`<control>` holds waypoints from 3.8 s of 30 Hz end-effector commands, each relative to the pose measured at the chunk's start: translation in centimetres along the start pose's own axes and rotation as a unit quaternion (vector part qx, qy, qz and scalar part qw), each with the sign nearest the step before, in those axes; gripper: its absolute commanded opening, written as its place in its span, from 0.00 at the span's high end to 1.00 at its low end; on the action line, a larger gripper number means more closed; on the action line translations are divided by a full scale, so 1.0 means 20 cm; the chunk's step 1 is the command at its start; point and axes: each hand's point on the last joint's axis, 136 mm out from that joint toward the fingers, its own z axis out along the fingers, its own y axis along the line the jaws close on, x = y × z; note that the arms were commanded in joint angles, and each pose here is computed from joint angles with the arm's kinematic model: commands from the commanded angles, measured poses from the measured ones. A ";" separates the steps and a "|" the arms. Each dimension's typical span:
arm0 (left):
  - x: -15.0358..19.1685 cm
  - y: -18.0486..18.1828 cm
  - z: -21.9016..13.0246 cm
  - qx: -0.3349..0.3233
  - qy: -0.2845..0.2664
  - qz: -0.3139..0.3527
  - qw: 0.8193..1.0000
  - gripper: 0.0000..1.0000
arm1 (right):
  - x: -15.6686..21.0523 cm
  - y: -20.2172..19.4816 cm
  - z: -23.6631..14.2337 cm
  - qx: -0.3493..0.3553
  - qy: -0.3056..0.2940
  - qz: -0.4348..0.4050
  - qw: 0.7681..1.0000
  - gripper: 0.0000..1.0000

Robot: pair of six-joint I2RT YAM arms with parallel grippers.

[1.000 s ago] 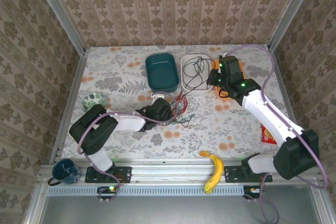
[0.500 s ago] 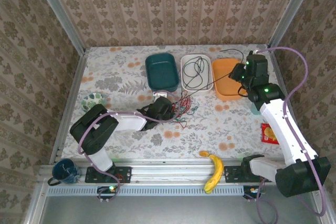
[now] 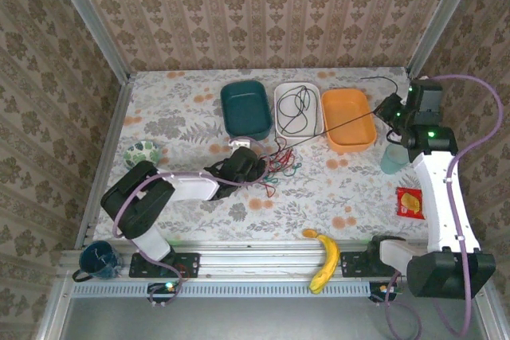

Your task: Untangle the cables

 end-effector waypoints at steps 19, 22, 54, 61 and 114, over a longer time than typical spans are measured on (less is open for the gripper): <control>0.39 0.61 -0.14 -0.119 0.125 -0.005 0.985 0.26 | -0.59 -0.18 -0.28 0.045 -0.168 0.053 0.983 1.00; 0.36 0.58 -0.14 -0.107 0.120 0.004 0.987 0.27 | -0.58 -0.17 -0.28 0.040 -0.164 0.050 0.984 1.00; 0.01 0.38 -0.17 -0.096 0.059 0.059 0.992 0.10 | -0.91 1.09 -0.92 -0.301 -0.324 -0.120 0.889 1.00; 0.08 0.35 -0.15 -0.098 0.070 0.049 0.992 0.10 | -1.07 1.42 -0.83 -0.298 -0.374 -0.147 0.866 1.00; 0.08 0.29 -0.13 -0.098 0.083 0.081 0.988 0.08 | 0.76 0.41 1.04 0.085 0.132 -0.293 0.943 1.00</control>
